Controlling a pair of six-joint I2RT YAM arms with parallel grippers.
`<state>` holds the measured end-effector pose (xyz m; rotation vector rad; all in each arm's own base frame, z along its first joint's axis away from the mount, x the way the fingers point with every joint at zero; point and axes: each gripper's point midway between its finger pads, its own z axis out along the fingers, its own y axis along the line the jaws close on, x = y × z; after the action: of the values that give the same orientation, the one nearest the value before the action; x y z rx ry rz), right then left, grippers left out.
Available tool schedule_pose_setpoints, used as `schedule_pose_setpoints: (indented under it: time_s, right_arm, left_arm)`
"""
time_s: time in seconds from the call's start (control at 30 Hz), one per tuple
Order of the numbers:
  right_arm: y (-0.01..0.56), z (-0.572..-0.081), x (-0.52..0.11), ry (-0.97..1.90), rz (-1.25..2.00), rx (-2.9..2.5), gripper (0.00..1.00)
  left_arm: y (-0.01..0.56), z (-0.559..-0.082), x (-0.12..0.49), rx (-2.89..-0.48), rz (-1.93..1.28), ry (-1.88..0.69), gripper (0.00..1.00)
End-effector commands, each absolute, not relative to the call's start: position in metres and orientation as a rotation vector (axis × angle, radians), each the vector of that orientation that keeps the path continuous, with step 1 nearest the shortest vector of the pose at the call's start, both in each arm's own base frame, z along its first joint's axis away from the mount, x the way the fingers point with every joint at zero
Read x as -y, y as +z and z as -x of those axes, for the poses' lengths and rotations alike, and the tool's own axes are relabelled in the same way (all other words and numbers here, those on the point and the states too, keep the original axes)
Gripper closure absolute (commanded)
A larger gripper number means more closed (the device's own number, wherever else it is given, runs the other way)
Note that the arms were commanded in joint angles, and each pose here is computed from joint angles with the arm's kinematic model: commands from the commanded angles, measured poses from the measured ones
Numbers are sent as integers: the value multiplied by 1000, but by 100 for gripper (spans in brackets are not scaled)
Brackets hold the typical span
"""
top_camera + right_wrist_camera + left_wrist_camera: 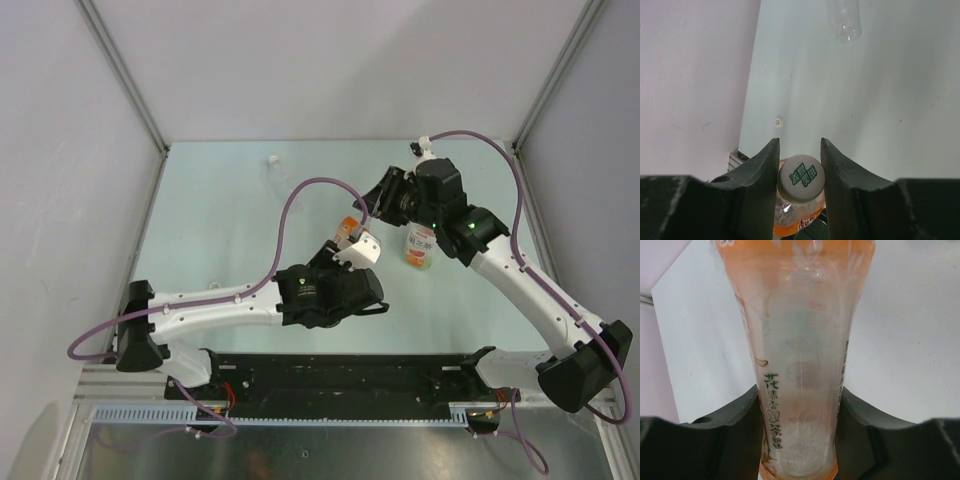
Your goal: Unscrew the bottle caps
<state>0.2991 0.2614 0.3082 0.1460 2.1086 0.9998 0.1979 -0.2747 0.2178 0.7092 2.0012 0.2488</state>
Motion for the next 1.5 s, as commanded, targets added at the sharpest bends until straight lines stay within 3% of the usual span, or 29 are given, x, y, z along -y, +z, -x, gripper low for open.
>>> schedule_pose_setpoints:
  time_s: [0.0,0.1,0.2,0.57,1.1,1.47]
  right_arm:
    - [334,-299,-261,997,-98,-2033,100]
    - [338,-300,-256,976,-87,-2003,100]
    - [347,-296,-252,984,-68,-1950,100]
    - [381,-275,-235,1087,-28,-1729,100]
    - [427,-236,-221,1380,197,-1397,100]
    - [439,-227,-217,1425,219,-1317,100]
  left_arm:
    - [235,-197,285,-1989,-650,174,86]
    - [236,-194,286,-2004,-640,131,96]
    - [240,-190,289,-2017,-652,68,100]
    - [258,-148,341,-1986,-906,-404,100]
    - [301,-56,370,-1622,-1253,-1134,100]
    - [288,-68,361,-1641,-1192,-1081,100]
